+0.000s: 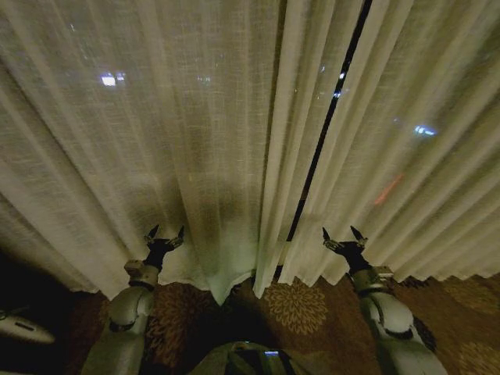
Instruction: Open the curtains by pulling them apart, changing their state from closed to fully open.
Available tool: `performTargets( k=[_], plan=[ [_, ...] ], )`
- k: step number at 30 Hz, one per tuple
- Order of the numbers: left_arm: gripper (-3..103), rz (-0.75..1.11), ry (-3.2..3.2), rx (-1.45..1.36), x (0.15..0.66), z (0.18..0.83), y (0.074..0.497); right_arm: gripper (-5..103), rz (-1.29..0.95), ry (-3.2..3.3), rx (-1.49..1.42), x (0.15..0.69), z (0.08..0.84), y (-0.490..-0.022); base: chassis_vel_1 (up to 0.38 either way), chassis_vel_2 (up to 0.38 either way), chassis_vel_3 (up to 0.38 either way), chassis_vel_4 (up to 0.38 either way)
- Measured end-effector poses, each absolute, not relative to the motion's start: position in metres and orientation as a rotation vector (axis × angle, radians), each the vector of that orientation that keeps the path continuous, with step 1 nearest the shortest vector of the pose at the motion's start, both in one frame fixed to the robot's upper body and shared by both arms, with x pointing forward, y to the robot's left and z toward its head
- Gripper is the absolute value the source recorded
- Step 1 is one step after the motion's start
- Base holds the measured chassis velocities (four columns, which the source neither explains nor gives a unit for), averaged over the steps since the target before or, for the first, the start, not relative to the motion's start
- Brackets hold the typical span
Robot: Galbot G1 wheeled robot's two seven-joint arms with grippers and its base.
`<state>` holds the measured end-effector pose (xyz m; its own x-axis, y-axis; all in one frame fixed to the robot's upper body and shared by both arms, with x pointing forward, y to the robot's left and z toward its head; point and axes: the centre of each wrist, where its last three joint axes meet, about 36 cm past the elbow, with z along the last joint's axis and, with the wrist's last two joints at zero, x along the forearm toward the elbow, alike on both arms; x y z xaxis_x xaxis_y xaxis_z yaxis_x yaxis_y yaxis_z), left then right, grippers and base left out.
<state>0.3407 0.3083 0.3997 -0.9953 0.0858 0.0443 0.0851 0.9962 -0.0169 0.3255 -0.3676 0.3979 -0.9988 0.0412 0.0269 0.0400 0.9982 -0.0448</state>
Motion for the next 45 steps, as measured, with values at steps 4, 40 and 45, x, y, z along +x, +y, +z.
performTargets(
  k=[4,40,45],
  plan=[
    [100,0.024,-3.093,-0.122,0.341,0.397,0.311,100,0.057,-3.111,-0.102,0.339,0.398,-0.373,0.000,0.000,0.000,0.000],
    [100,0.029,-3.106,-0.102,0.342,0.403,0.313,100,-0.153,-3.016,-0.215,0.462,0.397,-0.385,0.000,0.000,0.000,0.000],
    [100,0.029,-3.107,-0.103,0.343,0.403,0.313,102,-0.160,-3.010,-0.223,0.470,0.396,-0.388,0.000,0.000,0.000,0.000]
  ],
)
